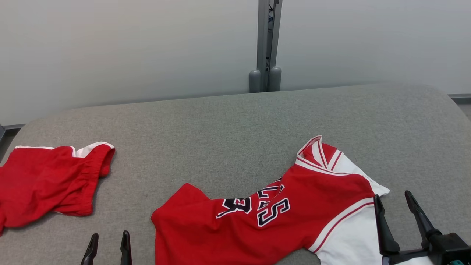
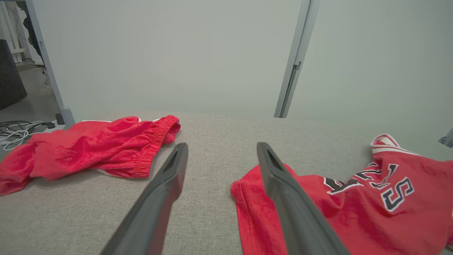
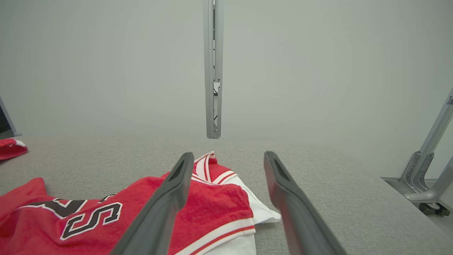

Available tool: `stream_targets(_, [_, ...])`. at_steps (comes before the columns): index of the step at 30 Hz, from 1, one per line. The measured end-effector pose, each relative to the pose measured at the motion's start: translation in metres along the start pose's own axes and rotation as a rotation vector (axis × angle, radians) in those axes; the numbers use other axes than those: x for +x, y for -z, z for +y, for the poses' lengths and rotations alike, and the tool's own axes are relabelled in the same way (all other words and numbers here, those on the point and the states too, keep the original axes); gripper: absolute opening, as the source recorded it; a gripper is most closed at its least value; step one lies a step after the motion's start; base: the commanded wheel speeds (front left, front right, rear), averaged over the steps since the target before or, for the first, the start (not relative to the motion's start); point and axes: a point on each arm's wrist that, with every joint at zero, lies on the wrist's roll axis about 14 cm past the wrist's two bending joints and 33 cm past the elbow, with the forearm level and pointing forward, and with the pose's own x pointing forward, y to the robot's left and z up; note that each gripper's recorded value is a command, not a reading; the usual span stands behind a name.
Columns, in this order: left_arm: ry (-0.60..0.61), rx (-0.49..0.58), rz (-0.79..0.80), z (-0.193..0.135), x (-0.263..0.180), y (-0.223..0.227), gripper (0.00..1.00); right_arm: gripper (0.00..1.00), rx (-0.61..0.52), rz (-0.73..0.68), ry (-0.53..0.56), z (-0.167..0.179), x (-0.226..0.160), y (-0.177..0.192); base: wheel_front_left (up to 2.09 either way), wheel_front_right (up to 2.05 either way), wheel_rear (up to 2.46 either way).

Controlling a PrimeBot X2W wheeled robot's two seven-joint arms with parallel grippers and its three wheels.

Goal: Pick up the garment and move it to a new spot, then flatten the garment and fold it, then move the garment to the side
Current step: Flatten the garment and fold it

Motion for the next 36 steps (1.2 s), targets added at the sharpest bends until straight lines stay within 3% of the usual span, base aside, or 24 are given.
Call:
stream_targets(6, [0.046,-0.012,0.013,-0.014,0.000,0.003,1.00,1.00,-0.009,0.058,0.012,-0.004,-0.010,0.017,0.00,0.00,0.00])
stream_targets(10, [0.078,-0.050,0.246,-0.025,-0.017,0.044,1.00,1.00,-0.047,0.192,-0.017,-0.006,-0.031,0.052,0.00,0.00,0.00])
stream_targets(19, [0.120,-0.135,0.590,-0.037,-0.048,0.080,1.00,1.00,-0.032,0.514,0.004,-0.016,-0.057,0.112,0.00,0.00,0.00])
stream_targets(23, [0.140,-0.155,0.703,-0.037,-0.061,0.093,1.00,1.00,-0.023,0.546,-0.008,-0.012,-0.050,0.120,0.00,0.00,0.00])
stream_targets(36, [0.143,-0.229,0.815,-0.041,-0.067,0.117,1.00,1.00,-0.017,0.584,-0.027,-0.007,-0.034,0.135,0.00,0.00,0.00])
